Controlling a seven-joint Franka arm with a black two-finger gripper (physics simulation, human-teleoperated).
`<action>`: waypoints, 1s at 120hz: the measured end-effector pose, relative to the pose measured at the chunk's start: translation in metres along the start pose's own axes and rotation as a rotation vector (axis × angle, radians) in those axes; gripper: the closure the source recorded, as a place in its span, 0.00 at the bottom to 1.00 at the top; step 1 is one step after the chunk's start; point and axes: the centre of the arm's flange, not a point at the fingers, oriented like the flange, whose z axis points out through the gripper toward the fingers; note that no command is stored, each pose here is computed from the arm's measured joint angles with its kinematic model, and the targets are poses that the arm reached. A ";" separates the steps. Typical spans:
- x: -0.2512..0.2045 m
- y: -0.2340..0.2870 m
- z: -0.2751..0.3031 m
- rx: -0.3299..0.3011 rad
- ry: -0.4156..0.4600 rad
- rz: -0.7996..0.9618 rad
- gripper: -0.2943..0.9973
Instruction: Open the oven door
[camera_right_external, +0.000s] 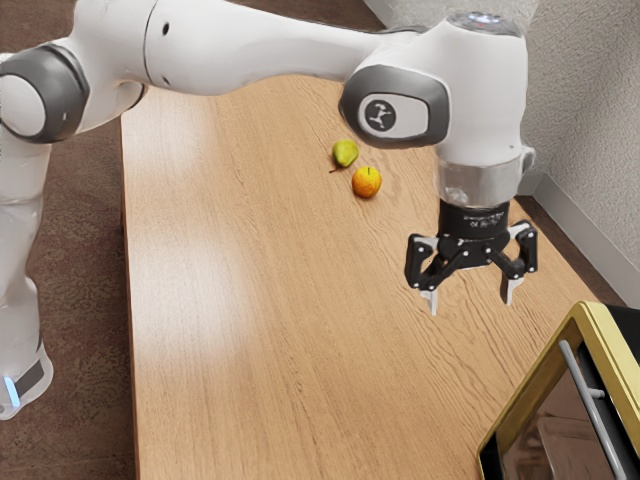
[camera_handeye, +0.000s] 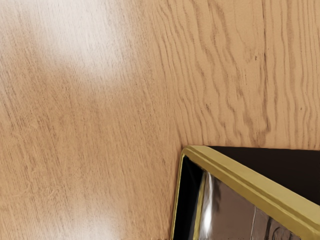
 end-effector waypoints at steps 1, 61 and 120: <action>-0.001 0.000 0.000 -0.003 -0.001 0.004 0.23; -0.045 0.013 0.003 -0.123 -0.066 0.149 0.23; -0.072 0.007 -0.004 -0.189 -0.087 0.233 0.23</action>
